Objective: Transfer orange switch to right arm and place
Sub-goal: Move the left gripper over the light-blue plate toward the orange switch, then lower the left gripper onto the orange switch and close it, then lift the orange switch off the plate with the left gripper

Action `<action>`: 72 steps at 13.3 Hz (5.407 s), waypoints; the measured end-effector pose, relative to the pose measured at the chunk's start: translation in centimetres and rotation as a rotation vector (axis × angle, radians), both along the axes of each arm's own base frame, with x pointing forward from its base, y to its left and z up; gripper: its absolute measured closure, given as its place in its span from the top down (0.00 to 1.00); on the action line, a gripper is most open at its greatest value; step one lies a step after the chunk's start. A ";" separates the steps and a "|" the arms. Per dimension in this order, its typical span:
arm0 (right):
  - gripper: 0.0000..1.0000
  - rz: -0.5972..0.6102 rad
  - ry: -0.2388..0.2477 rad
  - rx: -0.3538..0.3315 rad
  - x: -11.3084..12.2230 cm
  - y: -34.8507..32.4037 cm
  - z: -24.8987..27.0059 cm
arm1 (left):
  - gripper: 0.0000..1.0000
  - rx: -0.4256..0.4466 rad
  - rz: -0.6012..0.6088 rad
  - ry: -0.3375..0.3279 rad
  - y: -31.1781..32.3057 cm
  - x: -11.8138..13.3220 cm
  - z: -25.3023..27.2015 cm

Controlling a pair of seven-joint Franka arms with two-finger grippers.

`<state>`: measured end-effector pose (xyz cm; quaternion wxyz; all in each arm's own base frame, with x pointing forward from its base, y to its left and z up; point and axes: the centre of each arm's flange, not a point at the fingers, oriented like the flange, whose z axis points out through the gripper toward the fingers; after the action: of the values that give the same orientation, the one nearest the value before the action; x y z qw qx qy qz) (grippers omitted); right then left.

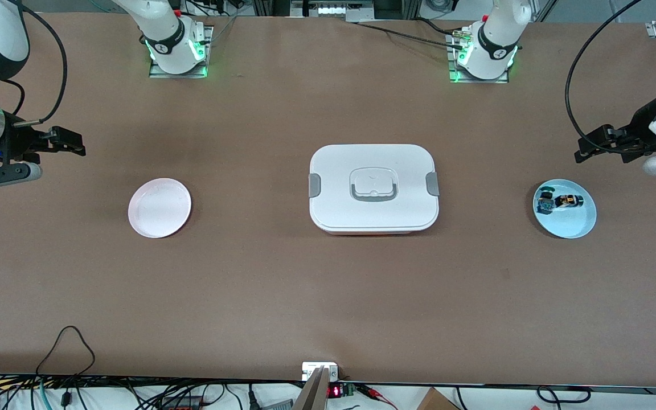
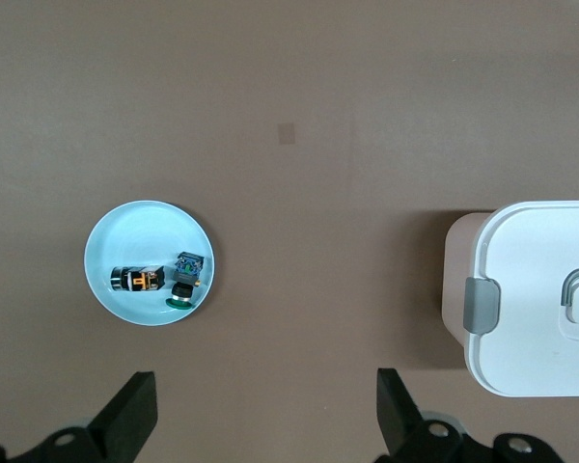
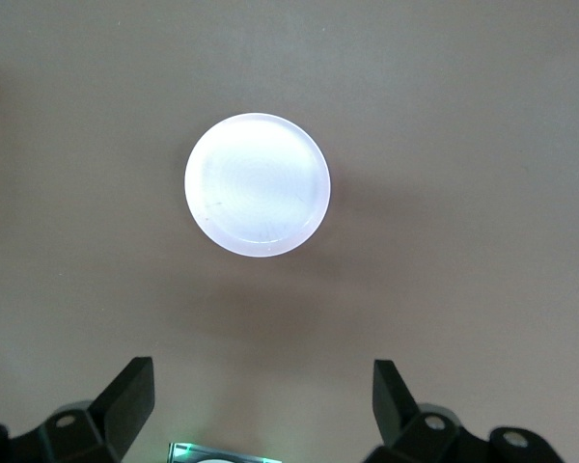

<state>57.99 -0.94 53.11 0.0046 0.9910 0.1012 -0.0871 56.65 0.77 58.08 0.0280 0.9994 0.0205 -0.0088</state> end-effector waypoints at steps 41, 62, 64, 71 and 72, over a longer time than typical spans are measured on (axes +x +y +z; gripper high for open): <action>1.00 0.010 -0.198 -0.008 2.6 0.1 1.0 | 1.00 0.019 -0.065 0.139 16.1 1.6 -31.3; 1.00 0.010 -0.198 -0.008 2.6 0.1 1.0 | 1.00 0.057 -0.205 -0.027 19.4 -3.4 -39.9; 1.00 0.010 -0.198 -0.008 2.6 0.1 1.0 | 1.00 0.052 -0.211 -0.019 19.5 -3.8 -40.2; 1.00 0.011 -0.198 -0.007 2.6 0.2 0.9 | 1.00 0.043 -0.243 -0.003 19.2 -4.5 -40.9; 1.00 0.012 -0.198 -0.007 2.6 0.3 0.9 | 1.00 0.042 -0.255 -0.004 19.2 -4.5 -40.9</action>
<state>60.63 -0.64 54.06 0.0186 0.9941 0.1060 0.0108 52.10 19.96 17.15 0.0056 0.9942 -0.1065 -0.0100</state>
